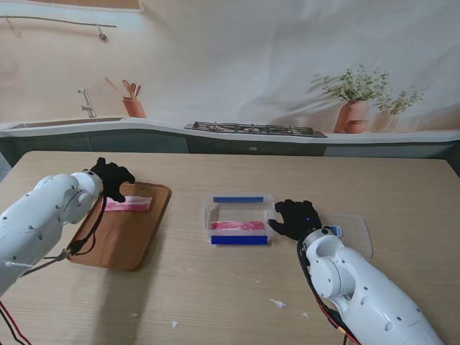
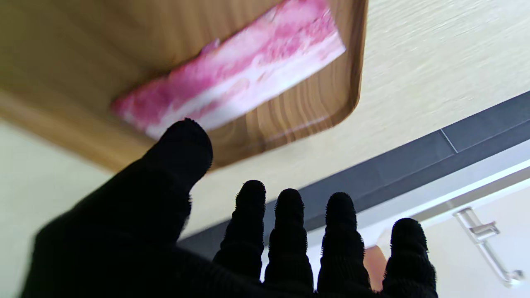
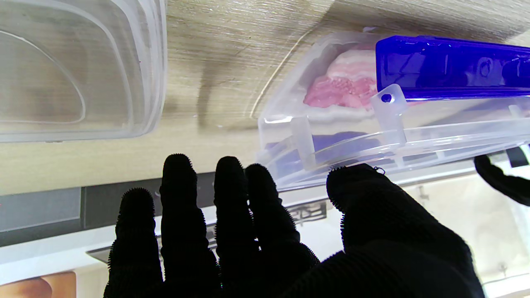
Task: Separate the bacon slices onto the tray
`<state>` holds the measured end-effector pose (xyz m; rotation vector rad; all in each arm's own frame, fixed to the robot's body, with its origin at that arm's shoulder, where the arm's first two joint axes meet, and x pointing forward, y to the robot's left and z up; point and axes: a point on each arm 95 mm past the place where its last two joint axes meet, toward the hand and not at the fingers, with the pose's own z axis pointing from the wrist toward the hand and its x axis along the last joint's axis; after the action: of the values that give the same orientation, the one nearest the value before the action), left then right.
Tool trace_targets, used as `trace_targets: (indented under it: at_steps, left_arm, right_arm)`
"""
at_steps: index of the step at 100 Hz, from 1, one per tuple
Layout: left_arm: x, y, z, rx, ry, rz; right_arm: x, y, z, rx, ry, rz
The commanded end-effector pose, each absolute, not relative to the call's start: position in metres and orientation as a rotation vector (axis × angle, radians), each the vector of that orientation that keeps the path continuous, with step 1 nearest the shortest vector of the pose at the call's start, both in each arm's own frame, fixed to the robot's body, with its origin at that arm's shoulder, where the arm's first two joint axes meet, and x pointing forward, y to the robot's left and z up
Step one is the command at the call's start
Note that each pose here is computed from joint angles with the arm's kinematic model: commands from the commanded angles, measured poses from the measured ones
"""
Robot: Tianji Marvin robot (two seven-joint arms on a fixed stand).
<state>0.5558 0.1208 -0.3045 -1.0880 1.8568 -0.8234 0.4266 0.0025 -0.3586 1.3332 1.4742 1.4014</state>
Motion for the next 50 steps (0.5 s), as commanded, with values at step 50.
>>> trace_targets:
  at_steps: [50]
  left_arm:
    - [0.512,-0.028,-0.225,-1.123,1.946,-1.395]
  right_arm:
    - [0.420,0.006,-0.369,1.367,1.499,1.397]
